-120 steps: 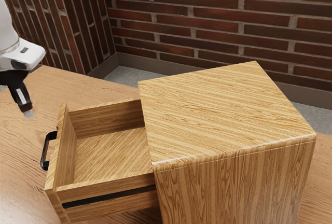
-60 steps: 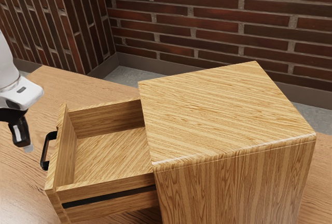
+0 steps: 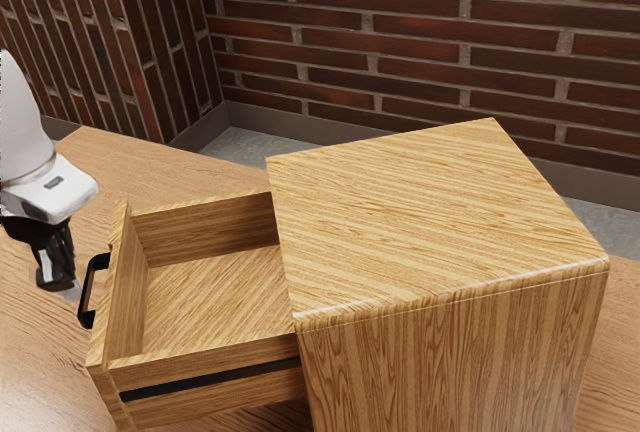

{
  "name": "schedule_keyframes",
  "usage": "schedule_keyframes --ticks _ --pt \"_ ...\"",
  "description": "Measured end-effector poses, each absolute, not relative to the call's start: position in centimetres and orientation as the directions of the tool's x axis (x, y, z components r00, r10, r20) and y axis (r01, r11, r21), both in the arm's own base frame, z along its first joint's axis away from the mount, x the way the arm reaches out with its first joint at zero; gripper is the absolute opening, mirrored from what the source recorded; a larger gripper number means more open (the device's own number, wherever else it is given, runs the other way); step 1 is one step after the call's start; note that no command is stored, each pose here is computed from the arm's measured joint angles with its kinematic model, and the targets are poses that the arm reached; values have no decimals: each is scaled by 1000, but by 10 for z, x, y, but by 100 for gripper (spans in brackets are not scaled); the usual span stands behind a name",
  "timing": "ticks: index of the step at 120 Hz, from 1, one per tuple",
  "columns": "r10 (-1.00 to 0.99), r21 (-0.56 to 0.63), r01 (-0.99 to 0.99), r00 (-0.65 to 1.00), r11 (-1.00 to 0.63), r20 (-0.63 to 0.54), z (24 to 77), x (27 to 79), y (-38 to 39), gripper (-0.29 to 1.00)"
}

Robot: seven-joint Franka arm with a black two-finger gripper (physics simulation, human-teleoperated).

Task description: Push the drawer handle with one arm to close the drawer

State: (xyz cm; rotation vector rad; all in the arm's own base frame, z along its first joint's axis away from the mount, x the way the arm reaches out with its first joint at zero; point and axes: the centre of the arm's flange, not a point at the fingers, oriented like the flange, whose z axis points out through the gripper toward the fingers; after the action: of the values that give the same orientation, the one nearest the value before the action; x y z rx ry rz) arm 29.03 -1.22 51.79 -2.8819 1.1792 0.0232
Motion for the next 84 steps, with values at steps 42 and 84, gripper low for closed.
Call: schedule_keyframes --ticks 42,84 --pt "-745 -15 -746 666 -666 -33 506 314 -46 -8" --pt "-781 -29 -781 624 -624 -13 510 339 -84 -8"
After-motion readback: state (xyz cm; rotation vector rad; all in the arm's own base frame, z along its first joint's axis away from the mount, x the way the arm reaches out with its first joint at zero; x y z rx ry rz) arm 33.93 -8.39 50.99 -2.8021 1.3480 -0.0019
